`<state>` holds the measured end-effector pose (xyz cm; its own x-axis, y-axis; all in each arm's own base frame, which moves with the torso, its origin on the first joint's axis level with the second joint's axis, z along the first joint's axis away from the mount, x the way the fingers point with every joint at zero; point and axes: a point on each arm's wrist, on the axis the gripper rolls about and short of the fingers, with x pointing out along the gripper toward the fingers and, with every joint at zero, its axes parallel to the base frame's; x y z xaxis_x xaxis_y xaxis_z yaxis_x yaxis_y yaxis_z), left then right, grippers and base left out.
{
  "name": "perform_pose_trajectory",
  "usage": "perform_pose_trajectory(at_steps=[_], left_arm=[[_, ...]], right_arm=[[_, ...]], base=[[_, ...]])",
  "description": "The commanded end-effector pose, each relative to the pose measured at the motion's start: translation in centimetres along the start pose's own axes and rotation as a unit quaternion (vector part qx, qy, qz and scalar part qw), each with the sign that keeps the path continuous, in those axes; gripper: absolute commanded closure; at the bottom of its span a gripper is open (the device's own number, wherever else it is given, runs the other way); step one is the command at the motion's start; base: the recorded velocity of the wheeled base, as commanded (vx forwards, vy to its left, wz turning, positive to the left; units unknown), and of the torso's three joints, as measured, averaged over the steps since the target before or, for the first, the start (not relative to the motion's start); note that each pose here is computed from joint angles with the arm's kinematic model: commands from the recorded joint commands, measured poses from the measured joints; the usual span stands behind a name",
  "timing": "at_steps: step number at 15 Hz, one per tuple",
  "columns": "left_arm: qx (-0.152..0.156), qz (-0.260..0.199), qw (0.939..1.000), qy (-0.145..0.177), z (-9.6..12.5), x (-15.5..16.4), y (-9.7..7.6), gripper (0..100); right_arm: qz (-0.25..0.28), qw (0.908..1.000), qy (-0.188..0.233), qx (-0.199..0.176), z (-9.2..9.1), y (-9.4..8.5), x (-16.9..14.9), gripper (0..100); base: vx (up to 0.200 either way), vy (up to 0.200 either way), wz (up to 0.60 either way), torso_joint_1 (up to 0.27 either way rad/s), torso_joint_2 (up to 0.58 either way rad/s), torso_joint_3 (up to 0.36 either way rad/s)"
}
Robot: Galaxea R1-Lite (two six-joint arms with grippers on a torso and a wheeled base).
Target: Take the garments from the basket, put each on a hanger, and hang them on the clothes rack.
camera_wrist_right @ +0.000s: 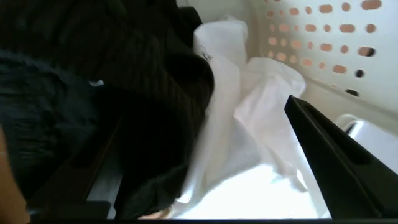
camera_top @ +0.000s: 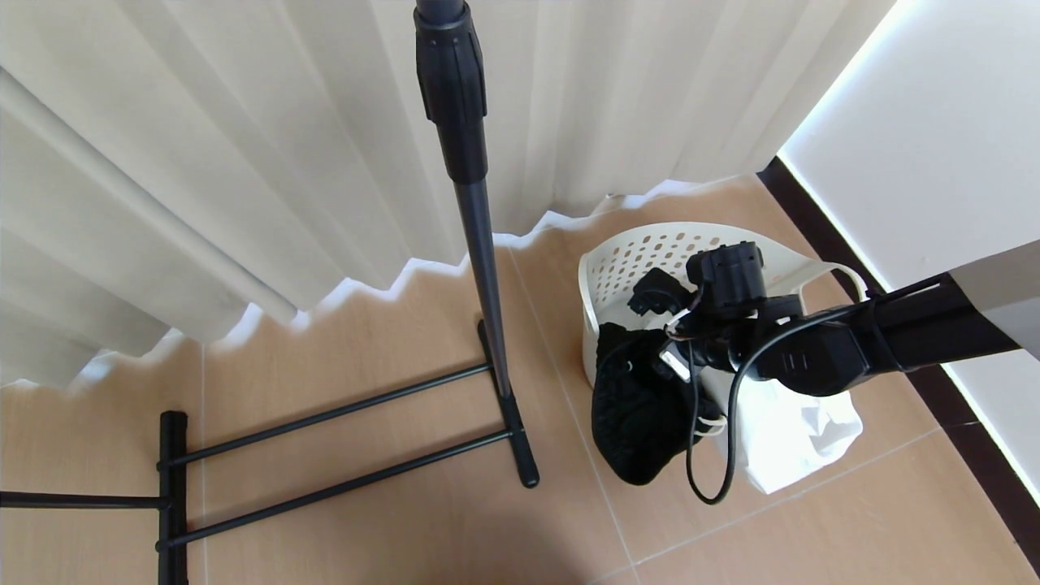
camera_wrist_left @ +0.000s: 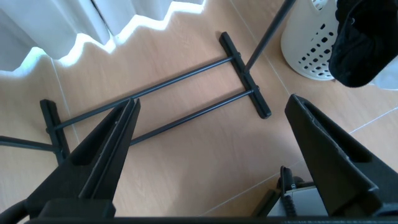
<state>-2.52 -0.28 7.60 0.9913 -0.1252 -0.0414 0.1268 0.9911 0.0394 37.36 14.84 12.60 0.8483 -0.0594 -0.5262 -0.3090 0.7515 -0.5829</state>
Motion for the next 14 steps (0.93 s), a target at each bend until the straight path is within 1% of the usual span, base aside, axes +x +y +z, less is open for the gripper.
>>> perform_pose_trajectory(at_steps=[1, 3, 6, 7, 10, 12, 14], left_arm=[[0.0, 0.0, 1.0, 0.0, 0.0, 0.0, 0.0, 0], [0.0, 0.0, 1.0, 0.0, 0.0, 0.0, 0.0, 0], [0.0, 0.0, 1.0, 0.0, 0.0, 0.0, 0.0, 0], [0.0, 0.0, 1.0, 0.0, 0.0, 0.0, 0.0, 0], [0.0, 0.0, 1.0, 0.0, 0.0, 0.0, 0.0, 0], [0.0, 0.0, 1.0, 0.0, 0.0, 0.0, 0.0, 0], [0.0, 0.0, 1.0, 0.0, 0.0, 0.0, 0.0, 0]], right_arm=[[0.016, 0.9995, -0.016, 0.024, 0.4, -0.2, 0.0, 0], [0.017, 0.9991, -0.021, 0.033, 0.6, -0.3, 0.1, 0], [0.021, 0.9983, -0.012, 0.053, 0.4, 0.2, 1.0, 0], [0.022, 0.9983, -0.009, 0.053, 0.2, 0.4, 1.2, 100], [0.032, 0.9977, -0.015, 0.059, 0.3, 0.4, 1.1, 100], [0.029, 0.9964, -0.022, 0.077, 0.0, 0.3, 0.7, 100], [0.021, 0.9944, -0.051, 0.09, -0.2, -0.5, -1.4, 100]], base=[[0.0, 0.0, 0.0, 0.0, 0.0, 0.0], [0.0, 0.0, 0.0, 0.0, 0.0, 0.0], [0.0, 0.0, 0.0, 0.0, 0.0, 0.0], [0.0, 0.0, 0.0, 0.0, 0.0, 0.0], [0.0, 0.0, 0.0, 0.0, 0.0, 0.0], [0.0, 0.0, 0.0, 0.0, 0.0, 0.0], [0.0, 0.0, 0.0, 0.0, 0.0, 0.0]])
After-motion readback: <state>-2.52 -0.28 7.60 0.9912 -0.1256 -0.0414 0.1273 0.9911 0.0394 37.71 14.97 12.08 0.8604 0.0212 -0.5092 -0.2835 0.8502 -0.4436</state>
